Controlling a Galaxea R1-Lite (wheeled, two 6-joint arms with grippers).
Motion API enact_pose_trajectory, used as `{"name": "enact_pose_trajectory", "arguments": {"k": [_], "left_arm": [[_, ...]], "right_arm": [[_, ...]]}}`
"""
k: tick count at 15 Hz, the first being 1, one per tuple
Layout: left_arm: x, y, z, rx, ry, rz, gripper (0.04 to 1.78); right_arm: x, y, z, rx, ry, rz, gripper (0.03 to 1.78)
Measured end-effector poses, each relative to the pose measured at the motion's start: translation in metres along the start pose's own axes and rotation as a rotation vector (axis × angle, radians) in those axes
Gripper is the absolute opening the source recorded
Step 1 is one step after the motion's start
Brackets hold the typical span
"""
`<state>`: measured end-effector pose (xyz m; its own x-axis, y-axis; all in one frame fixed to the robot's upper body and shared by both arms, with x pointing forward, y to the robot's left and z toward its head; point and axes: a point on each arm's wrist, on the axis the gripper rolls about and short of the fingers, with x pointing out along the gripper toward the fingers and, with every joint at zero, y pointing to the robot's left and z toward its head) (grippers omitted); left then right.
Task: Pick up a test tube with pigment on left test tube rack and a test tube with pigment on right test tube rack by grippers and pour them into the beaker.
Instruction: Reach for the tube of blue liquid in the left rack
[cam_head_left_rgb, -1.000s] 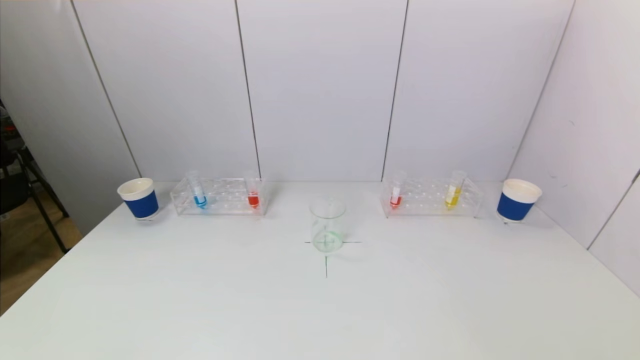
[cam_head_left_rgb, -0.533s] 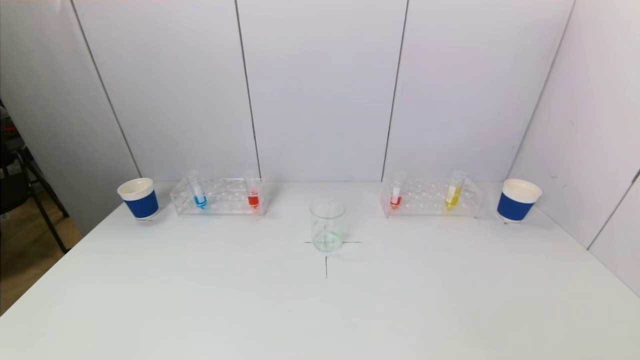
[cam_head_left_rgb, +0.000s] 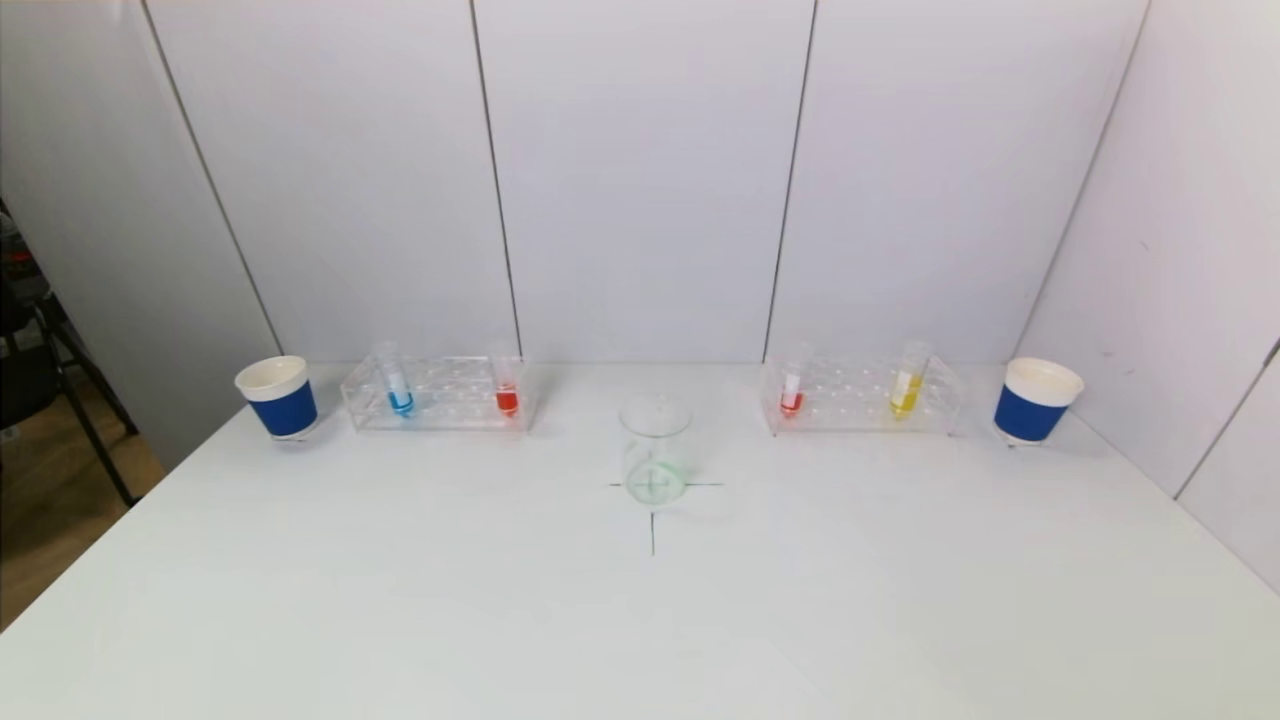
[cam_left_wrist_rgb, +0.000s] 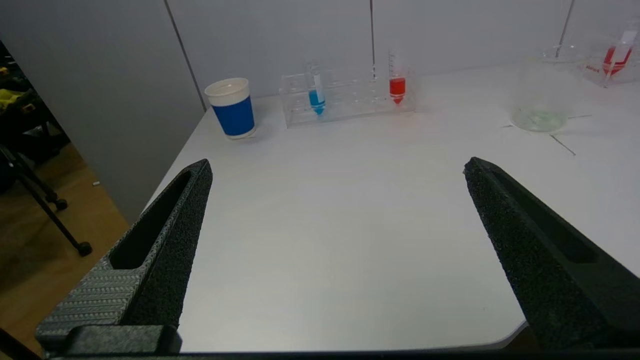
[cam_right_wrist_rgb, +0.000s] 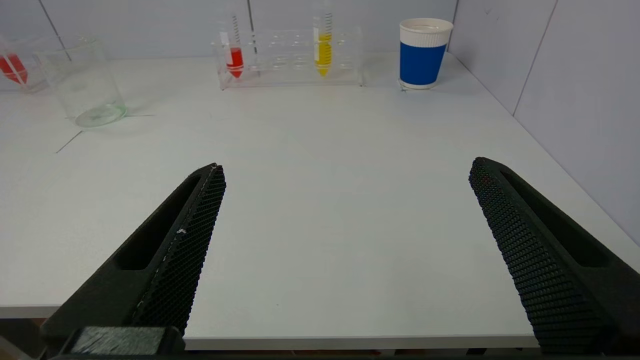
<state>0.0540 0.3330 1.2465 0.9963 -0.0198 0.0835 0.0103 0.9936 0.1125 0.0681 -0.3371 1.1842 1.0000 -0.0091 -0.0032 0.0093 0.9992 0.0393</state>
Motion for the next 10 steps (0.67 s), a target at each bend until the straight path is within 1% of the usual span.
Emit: {"name": "enact_pose_trajectory", "arguments": {"k": [3, 5, 7, 10], "left_arm": [[0.017, 0.005, 0.046, -0.001, -0.001, -0.003, 1.76], [0.041, 0.008, 0.072, -0.002, -0.001, -0.022, 1.76], [0.070, 0.010, 0.088, -0.005, 0.003, -0.038, 1.76], [0.120, 0.012, 0.096, -0.037, 0.026, -0.051, 1.76]], "right_arm": [[0.000, 0.000, 0.000, 0.000, 0.000, 0.000, 1.77], [0.000, 0.000, 0.000, 0.000, 0.000, 0.000, 1.77], [0.000, 0.000, 0.000, 0.000, 0.000, 0.000, 1.77], [0.000, 0.000, 0.000, 0.000, 0.000, 0.000, 1.77]]}}
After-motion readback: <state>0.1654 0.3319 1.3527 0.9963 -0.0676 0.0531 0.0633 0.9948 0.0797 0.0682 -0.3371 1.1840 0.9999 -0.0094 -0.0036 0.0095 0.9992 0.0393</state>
